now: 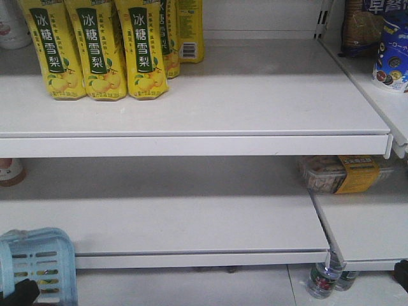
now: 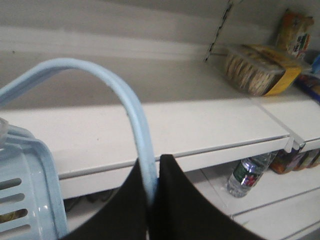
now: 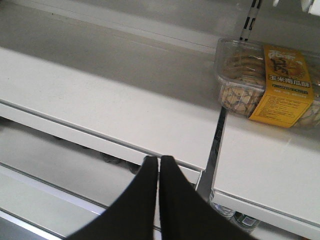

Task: Place coke in basket with both arms

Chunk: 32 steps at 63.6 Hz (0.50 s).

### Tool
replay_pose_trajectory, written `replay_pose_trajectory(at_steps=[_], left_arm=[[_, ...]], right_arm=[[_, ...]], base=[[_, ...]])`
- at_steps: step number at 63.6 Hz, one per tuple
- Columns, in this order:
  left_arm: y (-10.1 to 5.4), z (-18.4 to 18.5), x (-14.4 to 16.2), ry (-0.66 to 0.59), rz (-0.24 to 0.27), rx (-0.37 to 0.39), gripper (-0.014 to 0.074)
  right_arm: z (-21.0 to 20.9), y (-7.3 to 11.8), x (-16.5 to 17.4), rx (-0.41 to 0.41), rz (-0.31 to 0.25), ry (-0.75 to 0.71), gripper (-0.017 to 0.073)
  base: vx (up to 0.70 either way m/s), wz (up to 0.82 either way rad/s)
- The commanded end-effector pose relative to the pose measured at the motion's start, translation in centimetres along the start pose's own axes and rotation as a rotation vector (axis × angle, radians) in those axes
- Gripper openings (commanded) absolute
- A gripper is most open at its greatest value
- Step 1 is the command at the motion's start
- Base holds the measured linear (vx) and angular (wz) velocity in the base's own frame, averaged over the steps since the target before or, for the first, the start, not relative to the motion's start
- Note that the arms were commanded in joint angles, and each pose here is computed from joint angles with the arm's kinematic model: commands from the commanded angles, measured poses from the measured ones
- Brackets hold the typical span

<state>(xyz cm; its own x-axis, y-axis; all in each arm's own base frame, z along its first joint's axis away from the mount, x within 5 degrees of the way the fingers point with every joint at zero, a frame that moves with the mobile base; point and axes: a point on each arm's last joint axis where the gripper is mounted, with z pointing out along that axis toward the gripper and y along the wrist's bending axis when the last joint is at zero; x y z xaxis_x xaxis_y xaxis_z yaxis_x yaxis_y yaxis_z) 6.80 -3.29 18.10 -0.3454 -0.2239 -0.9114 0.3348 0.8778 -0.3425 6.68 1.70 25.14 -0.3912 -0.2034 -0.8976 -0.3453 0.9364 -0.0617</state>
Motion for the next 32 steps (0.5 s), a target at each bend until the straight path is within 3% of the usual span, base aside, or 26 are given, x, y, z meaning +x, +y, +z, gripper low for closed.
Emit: replay_pose_trajectory(at_steps=[1,13,32], left_arm=[[-0.5,-0.7,-1.5,-0.188,0.106,0.057,-0.0006],[-0.2,-2.2,-1.2,-0.264,0.221,0.025,-0.0006],[0.7,-2.4,-1.3,-0.291,0.201,-0.135,-0.0006]], right_arm=[[-0.3,0.1,-1.3,-0.013,-0.031,-0.081,-0.0005],[-0.3,0.1,-1.3,-0.013,-0.031,-0.081,-0.0005],[-0.3,0.1,-1.3,-0.011,-0.033,-0.082,-0.0005]], base=[[0.00,0.00],[0.00,0.00],[0.00,0.00]])
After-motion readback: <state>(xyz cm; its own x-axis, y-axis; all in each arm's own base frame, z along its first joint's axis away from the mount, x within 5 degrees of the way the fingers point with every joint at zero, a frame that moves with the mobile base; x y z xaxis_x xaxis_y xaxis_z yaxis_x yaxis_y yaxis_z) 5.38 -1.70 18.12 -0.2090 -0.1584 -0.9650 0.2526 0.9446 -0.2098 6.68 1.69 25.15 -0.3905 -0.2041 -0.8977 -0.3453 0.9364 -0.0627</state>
